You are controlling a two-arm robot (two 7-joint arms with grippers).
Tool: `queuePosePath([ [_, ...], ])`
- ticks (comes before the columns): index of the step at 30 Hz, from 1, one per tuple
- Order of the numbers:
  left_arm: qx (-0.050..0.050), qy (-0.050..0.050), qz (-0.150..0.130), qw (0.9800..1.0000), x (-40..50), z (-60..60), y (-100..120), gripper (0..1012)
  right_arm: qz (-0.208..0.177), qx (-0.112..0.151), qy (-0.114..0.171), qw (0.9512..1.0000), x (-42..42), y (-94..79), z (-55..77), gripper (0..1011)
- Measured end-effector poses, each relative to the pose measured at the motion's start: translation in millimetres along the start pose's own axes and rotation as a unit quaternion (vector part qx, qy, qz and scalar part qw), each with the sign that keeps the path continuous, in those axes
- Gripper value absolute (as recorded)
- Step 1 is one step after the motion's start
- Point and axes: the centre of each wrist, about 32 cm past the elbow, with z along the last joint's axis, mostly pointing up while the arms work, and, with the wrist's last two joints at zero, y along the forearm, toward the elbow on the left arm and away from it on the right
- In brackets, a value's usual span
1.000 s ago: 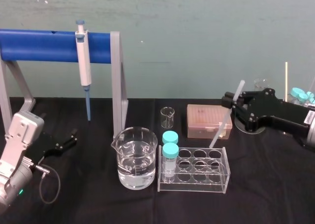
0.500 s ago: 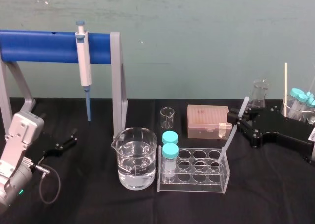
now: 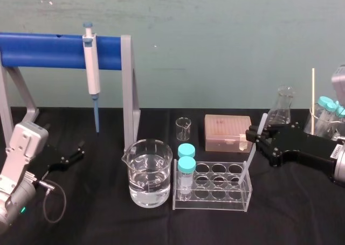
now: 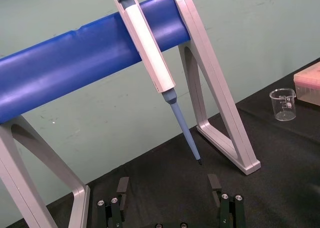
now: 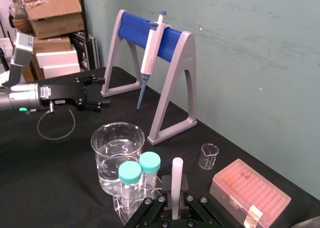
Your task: Pick up the stirring rod with one hand, then place it down.
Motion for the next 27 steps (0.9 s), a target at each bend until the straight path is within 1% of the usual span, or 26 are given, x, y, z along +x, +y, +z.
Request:
queuePosePath([
  [14, 0.0, 0.0, 0.0, 1.0, 0.0, 0.0, 0, 1000, 0.003, -0.015, -0.003, 0.9999, 2.7, 13.2, -7.2, 72],
  [27, 0.0, 0.0, 0.0, 1.0, 0.0, 0.0, 0, 1000, 0.01, -0.034, 0.001, 0.9994, 5.6, 23.0, -9.7, 72],
])
